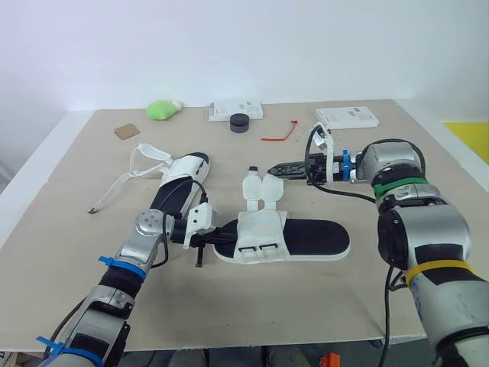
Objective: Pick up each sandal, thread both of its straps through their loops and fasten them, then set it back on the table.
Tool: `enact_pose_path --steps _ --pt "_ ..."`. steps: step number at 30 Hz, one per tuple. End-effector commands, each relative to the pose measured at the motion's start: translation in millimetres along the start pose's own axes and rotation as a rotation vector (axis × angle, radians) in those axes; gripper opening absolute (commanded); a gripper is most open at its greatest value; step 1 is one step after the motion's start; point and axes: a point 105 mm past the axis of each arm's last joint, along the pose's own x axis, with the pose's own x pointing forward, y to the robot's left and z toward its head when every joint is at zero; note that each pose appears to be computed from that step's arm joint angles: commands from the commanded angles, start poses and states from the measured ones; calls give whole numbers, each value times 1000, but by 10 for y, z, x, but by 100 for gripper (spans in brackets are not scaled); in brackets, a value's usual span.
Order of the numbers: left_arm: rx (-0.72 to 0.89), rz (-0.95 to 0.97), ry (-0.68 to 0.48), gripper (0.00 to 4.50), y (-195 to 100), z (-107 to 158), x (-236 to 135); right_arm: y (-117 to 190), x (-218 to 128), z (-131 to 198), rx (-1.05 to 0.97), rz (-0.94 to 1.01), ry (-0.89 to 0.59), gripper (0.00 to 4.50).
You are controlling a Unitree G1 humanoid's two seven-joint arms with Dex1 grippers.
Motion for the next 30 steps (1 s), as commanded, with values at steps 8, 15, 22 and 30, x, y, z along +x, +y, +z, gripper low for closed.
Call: enact_pose_path --steps 8,15,22,30 --pt "-224 -105 219 0 -469 -684 25 92 -21 -19 -16 87 22 425" --pt "-227 -97 217 0 -469 -689 21 44 138 -166 24 89 31 425" --pt "-227 -102 220 0 -494 -698 15 85 179 60 5 70 -91 425" --pt "-228 -92 212 0 -487 -690 30 114 256 20 12 89 -75 425"
